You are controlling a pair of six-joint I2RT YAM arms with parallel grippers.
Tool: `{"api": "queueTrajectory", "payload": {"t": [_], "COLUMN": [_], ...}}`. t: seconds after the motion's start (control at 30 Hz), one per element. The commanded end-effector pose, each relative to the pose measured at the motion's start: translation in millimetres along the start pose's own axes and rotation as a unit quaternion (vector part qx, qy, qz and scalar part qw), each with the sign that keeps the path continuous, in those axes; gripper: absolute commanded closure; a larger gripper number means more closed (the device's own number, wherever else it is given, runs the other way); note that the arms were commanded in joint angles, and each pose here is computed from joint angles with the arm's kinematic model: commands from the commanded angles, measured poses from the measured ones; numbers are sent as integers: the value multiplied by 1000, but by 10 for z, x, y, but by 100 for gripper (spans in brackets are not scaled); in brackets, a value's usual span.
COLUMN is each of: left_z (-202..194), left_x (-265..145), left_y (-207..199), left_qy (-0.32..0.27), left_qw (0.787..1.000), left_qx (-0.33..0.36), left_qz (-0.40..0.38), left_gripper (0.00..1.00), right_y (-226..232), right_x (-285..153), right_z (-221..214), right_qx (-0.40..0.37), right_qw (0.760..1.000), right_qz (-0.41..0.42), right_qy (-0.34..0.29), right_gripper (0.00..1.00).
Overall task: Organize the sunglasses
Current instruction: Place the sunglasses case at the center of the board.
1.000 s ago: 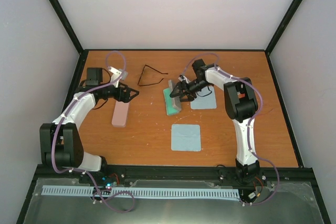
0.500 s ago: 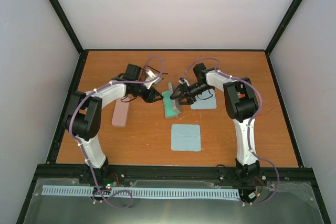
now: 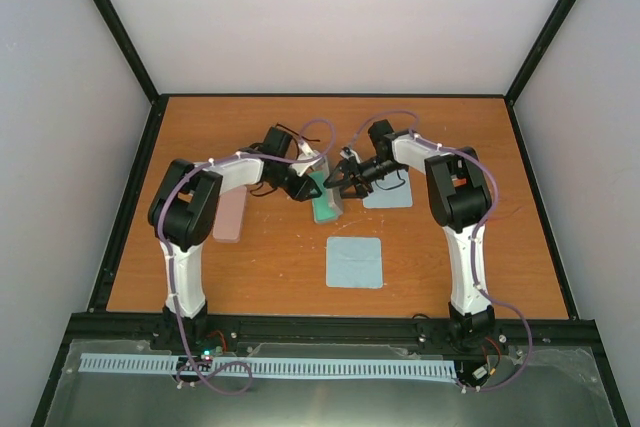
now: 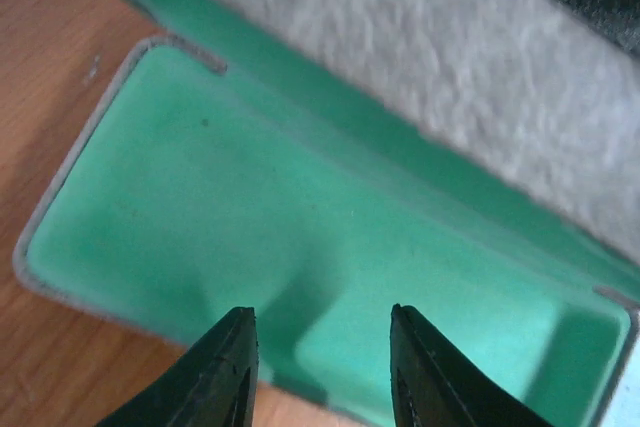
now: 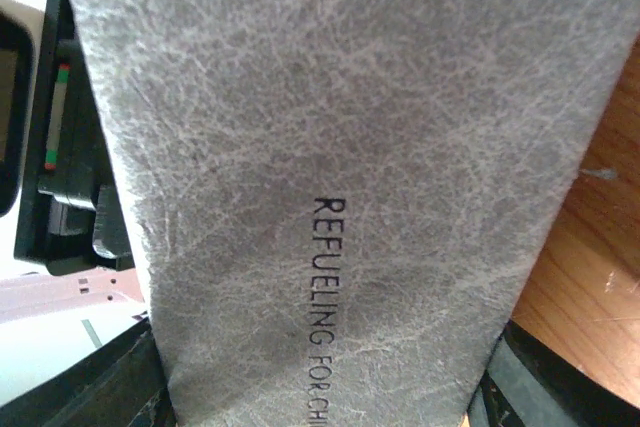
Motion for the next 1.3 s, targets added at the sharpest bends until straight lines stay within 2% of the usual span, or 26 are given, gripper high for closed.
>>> {"api": "queueTrajectory", "payload": {"t": [0.0, 0.33, 0.37, 0.47, 0.5, 0.53, 0.87, 1.07, 1.2, 1.27], "left_z": [-35, -185, -193, -205, -204, -198, -82, 177, 378, 474], "left_x": [122, 214, 215, 210, 211, 208, 184, 72, -72, -180], "left_y": [247, 314, 312, 307, 304, 304, 302, 197, 79, 22], "left_qy": [29, 51, 52, 53, 53, 52, 40, 2, -25, -33], "left_qw": [998, 996, 996, 996, 996, 996, 997, 999, 999, 999], "left_qx": [-4, -15, -15, -13, -12, -10, -12, -17, -9, -4], "left_qz": [60, 67, 66, 66, 65, 66, 63, 44, 29, 28], "left_gripper": [62, 63, 63, 63, 63, 63, 61, 37, 29, 27], "right_y": [-58, -202, -208, -193, -182, -165, -50, 174, 331, 405], "right_x": [-8, -64, -93, -192, -223, -251, -449, -693, -807, -830], "right_z": [30, 45, 50, 67, 73, 78, 64, -64, -193, -276], "right_qx": [9, 21, 21, 18, 17, 16, 0, -58, -120, -148], "right_qw": [1000, 999, 999, 998, 998, 997, 989, 963, 920, 895], "right_qz": [15, -28, -36, -57, -63, -69, -141, -249, -354, -398], "right_qy": [-1, -1, -4, -15, -18, -22, -45, -88, -121, -138], "right_gripper": [37, 33, 29, 26, 19, 18, 17, 17, 19, 24]}}
Point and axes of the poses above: each gripper's point midway between its finger pads, its own x axis out along the fingers, its own y axis along the line the jaws close on, z = x × y, the point moved 2 cm from there along -x, back along the fingers, and after that the axes turned 2 degrees about -x, right-handed, at the moved point
